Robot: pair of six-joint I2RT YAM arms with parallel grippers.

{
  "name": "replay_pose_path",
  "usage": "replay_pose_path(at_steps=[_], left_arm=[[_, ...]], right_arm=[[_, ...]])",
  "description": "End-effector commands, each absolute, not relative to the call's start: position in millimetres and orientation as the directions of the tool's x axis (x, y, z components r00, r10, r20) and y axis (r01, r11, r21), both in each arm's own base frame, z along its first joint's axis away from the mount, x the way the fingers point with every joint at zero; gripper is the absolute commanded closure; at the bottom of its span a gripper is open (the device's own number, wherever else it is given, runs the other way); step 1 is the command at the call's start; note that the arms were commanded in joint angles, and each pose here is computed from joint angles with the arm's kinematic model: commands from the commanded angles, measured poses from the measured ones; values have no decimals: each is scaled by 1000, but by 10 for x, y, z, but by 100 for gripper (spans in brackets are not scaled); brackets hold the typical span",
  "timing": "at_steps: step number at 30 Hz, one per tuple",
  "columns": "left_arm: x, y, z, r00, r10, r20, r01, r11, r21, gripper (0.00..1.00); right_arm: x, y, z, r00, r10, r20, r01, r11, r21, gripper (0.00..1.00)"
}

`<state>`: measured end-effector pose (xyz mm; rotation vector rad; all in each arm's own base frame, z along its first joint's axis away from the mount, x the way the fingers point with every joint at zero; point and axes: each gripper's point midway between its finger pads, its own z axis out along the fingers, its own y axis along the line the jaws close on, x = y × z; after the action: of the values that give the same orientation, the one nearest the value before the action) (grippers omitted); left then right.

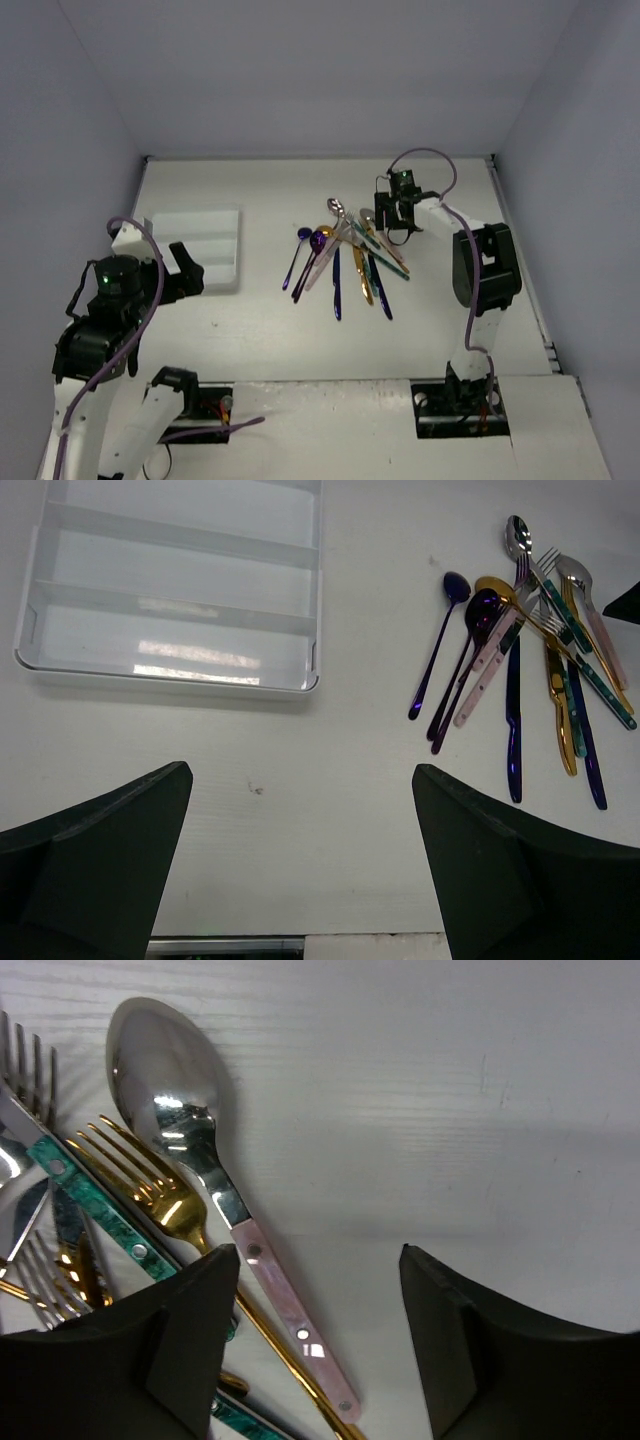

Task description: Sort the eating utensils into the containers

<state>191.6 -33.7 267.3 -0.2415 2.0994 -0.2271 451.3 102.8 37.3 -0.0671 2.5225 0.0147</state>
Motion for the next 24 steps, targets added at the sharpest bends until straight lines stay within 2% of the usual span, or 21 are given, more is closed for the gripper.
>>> replay_pose_path(at_steps=[1, 7, 17, 19, 24], left_arm=[[1951, -453, 2670, -520, -289, -804, -51, 950, -308, 9], [1965, -484, 2606, -544, -284, -789, -46, 949, -311, 9], [1983, -522, 2580, -563, -279, -778, -35, 949, -315, 9], [1994, -527, 2578, -565, -281, -776, -36, 948, -317, 9], [2029, -548, 2585, -574, -281, -769, -35, 947, -320, 9]], right_arm=[[4719, 1135, 522, -771, -61, -634, -106, 994, 33, 42], [4660, 1180, 325, -795, -69, -603, -126, 991, 53, 48], [4548, 1210, 181, -813, -78, -577, -147, 986, 74, 64], [4535, 1183, 180, -811, -83, -579, -144, 988, 61, 71], [4595, 1106, 301, -791, -86, -605, -132, 991, 31, 96]])
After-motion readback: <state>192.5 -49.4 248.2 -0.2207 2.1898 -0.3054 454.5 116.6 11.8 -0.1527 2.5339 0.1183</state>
